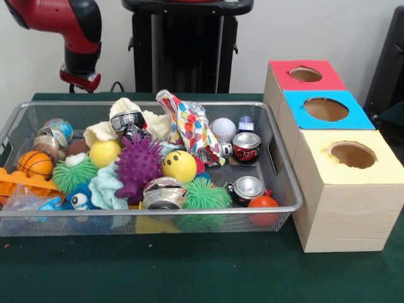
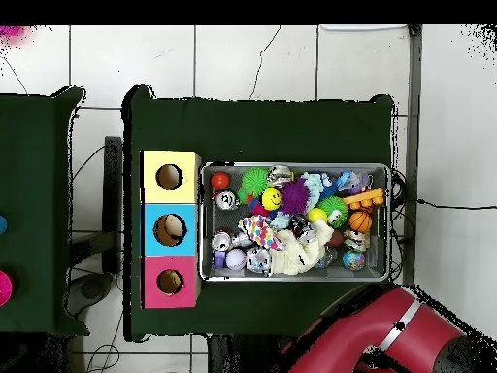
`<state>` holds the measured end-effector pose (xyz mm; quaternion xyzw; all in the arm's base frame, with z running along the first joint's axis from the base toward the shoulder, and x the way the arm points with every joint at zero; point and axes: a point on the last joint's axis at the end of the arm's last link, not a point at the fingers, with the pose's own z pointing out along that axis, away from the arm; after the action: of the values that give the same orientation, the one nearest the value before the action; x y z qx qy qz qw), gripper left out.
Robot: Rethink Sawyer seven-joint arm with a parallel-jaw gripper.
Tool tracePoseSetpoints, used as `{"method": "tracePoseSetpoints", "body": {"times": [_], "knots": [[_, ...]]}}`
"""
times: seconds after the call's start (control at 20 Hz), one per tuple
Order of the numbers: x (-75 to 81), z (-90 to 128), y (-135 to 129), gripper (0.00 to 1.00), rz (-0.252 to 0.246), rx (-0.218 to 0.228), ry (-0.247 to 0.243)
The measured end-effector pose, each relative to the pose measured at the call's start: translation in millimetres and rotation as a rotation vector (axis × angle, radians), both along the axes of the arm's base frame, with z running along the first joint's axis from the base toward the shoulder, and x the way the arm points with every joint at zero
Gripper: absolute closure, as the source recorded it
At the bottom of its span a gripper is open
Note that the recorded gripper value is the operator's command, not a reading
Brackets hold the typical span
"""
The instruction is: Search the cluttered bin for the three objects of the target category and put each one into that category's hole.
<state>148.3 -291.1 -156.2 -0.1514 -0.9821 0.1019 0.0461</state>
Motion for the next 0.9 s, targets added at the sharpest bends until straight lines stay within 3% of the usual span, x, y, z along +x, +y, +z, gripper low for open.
{"method": "tracePoseSetpoints", "body": {"times": [0.25,0.4,0.5,0.9], "knots": [[2.4,2.6,-2.6,0.0,0.004,-0.003,-0.006],[12.9,15.8,-6.7,0.0,0.041,0.01,-0.022],[20.7,26.2,-8.7,0.0,0.038,0.02,-0.026],[40.2,64.0,-36.9,0.0,-0.149,-0.02,0.021]]}}
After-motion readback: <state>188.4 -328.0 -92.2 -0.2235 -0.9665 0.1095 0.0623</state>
